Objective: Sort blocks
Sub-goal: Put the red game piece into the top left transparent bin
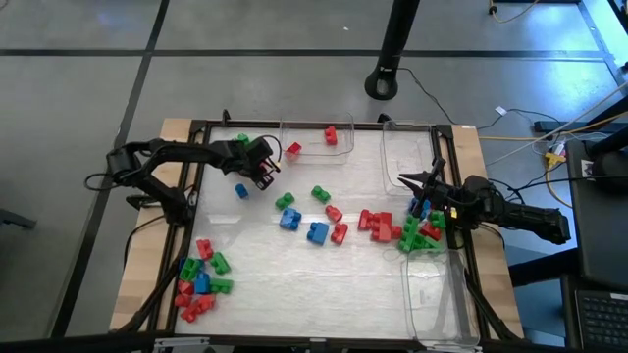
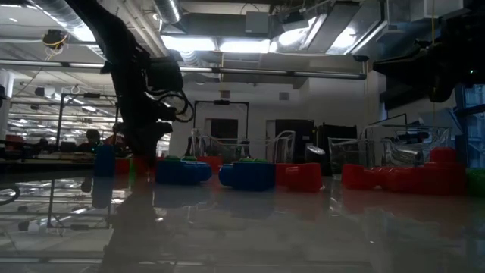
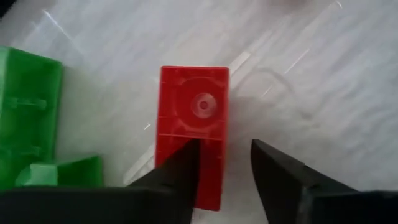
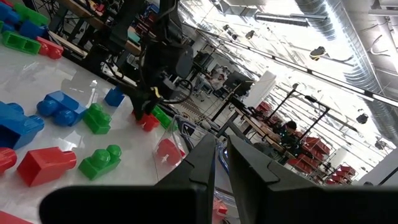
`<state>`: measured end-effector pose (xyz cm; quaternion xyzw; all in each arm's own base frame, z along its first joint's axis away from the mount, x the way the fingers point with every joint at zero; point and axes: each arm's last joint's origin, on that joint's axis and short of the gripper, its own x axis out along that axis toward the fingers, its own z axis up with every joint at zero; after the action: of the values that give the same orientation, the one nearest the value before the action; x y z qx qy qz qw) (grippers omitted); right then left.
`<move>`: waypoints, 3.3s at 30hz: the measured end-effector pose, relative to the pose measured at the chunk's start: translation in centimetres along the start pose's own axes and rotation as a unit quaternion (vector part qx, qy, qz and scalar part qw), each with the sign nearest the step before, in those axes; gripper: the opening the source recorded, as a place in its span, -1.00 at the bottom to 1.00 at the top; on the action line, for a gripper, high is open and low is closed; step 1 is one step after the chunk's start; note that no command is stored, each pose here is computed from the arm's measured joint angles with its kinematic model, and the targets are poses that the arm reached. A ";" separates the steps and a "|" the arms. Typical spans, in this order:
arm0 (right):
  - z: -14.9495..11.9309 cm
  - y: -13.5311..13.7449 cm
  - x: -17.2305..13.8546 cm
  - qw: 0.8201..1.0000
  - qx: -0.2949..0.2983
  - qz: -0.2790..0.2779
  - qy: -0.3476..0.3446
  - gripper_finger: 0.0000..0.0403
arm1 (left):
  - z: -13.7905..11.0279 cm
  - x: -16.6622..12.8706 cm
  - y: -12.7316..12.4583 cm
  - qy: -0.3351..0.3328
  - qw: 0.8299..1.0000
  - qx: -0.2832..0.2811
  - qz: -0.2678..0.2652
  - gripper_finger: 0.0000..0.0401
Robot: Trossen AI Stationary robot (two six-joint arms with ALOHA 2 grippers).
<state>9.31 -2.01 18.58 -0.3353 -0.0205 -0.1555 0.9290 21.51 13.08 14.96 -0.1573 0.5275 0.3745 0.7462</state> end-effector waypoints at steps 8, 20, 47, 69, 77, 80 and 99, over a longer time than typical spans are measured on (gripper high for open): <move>0.0 0.0 0.0 1.000 0.000 0.000 0.000 -0.78 | 0.1 -0.1 0.0 -0.005 1.000 0.013 0.003 -0.94; 0.0 0.0 0.0 1.000 0.000 0.002 0.002 -0.78 | 1.7 -5.3 -1.5 -0.056 0.995 0.071 -0.031 -0.95; 0.0 0.0 0.0 1.000 0.000 0.000 0.000 -0.78 | 9.0 -4.3 -3.8 -0.382 0.921 0.048 -0.065 -0.91; 0.0 0.0 0.0 1.000 0.000 0.001 0.001 -0.78 | 10.6 -6.4 -2.8 -0.268 0.960 0.075 -0.043 0.05; -0.1 0.1 0.0 1.000 -0.001 0.004 0.006 -0.78 | 7.8 -11.9 -3.2 -0.207 0.975 0.066 -0.037 0.10; -0.1 0.1 0.0 1.000 -0.001 0.004 0.006 -0.78 | 5.8 -13.0 -3.5 -0.172 0.984 0.055 -0.007 0.10; 0.0 0.0 0.0 1.000 0.000 -0.002 -0.002 -0.78 | 0.8 -7.3 -6.0 -0.015 0.987 0.002 0.158 0.10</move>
<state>9.30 -2.01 18.62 -0.3353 -0.0225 -0.1565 0.9288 25.25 6.71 20.95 -0.0644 0.5353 0.4891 0.6856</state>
